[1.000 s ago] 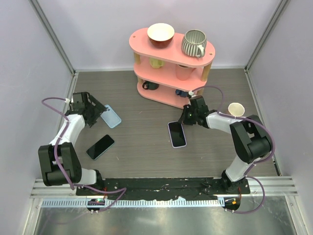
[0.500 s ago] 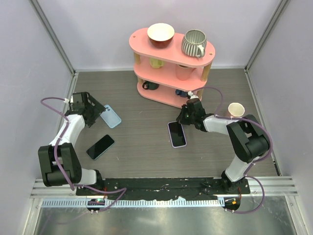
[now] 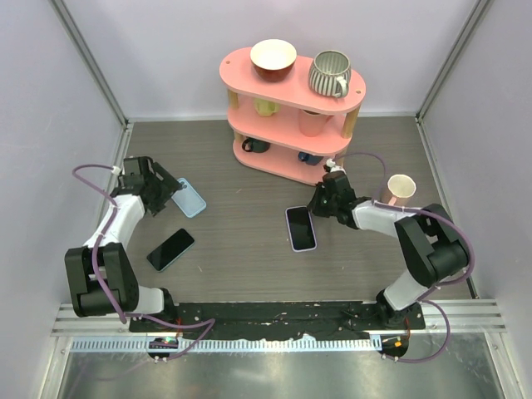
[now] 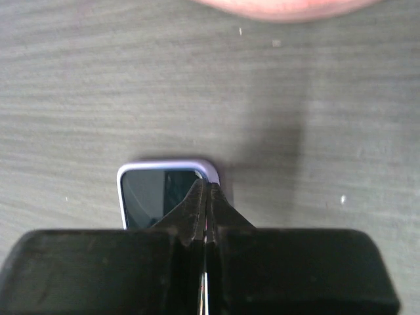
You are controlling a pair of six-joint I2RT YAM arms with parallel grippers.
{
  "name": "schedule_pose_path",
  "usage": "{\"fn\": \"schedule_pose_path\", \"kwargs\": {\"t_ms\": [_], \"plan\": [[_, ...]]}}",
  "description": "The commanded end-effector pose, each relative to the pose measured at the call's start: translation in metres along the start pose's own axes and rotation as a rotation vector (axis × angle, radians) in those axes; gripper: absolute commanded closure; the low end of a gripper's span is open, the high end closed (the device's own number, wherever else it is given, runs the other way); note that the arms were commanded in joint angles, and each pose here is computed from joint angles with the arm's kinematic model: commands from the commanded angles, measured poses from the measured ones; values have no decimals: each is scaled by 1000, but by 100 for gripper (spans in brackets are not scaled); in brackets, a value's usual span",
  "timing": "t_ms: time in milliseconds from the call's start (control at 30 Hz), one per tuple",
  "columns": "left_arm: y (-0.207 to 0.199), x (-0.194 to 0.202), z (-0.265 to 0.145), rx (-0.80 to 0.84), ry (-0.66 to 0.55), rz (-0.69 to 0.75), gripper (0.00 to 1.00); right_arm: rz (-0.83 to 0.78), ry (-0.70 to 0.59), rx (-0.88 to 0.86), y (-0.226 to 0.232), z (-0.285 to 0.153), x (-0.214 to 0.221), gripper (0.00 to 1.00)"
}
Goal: Put the phone into the phone case
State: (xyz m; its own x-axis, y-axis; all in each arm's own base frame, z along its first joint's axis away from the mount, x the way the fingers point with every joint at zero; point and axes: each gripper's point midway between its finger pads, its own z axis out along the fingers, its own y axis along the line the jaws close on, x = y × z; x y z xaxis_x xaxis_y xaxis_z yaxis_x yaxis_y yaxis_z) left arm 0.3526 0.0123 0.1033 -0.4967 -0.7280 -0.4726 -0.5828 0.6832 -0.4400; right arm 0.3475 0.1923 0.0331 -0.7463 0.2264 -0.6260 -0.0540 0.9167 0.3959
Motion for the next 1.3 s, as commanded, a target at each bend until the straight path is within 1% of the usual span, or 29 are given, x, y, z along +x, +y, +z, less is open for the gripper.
{"fn": "schedule_pose_path", "kwargs": {"t_ms": [0,33,67,100,133,167,200,233,300,333,367,400,433,467,500,567,600,633,733,833,967,1033,1067,1100,1167,1200,1267], "plan": [[-31,0,-13,136,-12,83,19,9,90,-20,7,-31,8,95],[-46,9,-17,179,-4,139,21,15,88,-27,10,-35,2,94],[-57,15,-22,213,-1,170,23,17,49,-51,20,-41,-17,93],[-71,26,-26,255,14,210,24,21,40,-47,18,-42,-24,89],[-94,48,-33,318,42,281,25,14,51,-76,23,-44,-26,84],[-106,60,-37,348,59,314,25,12,60,-85,23,-41,-29,78],[-116,74,-39,369,86,340,28,17,67,-84,20,-40,-29,65],[-137,98,-49,437,125,372,30,28,76,-87,15,-38,-30,61],[-153,124,-50,480,176,387,36,35,102,-91,7,-33,-27,57],[-170,142,-57,540,200,404,39,24,102,-96,2,-32,-30,59],[-177,152,-57,559,218,395,43,7,108,-132,8,-31,-32,64],[-183,161,-57,577,232,399,52,-11,132,-139,8,-25,-29,73],[-191,174,-55,593,254,413,56,-17,167,-142,7,-24,-24,77],[-196,179,-54,599,267,411,60,-41,188,-193,17,-25,-26,80],[-199,183,-53,603,275,412,67,-39,201,-210,19,-24,-24,87],[-209,197,-49,633,314,418,75,-36,216,-250,26,-21,-23,94],[-212,202,-47,643,327,416,81,-31,232,-273,29,-22,-20,99],[-219,205,-50,664,330,422,83,-23,236,-286,31,-19,-19,99],[-221,217,-41,649,357,430,87,-9,237,-288,33,-15,-21,99],[-219,226,-35,639,376,428,88,5,225,-260,28,-10,-22,99],[-215,234,-33,627,392,432,88,24,226,-202,14,-3,-11,99],[-214,237,-32,620,396,430,88,30,191,-183,10,-1,-12,99],[-213,237,-32,619,394,431,88,37,195,-166,4,-1,-2,99],[-213,237,-32,617,393,430,89,27,144,-184,9,-3,-11,99],[-212,240,-32,610,398,428,89,23,125,-176,7,-4,-4,99],[-214,241,-32,613,397,427,89,5,83,-195,11,-5,-11,99],[-215,244,-33,613,401,428,89,-26,71,-135,0,-3,-4,99]]}}
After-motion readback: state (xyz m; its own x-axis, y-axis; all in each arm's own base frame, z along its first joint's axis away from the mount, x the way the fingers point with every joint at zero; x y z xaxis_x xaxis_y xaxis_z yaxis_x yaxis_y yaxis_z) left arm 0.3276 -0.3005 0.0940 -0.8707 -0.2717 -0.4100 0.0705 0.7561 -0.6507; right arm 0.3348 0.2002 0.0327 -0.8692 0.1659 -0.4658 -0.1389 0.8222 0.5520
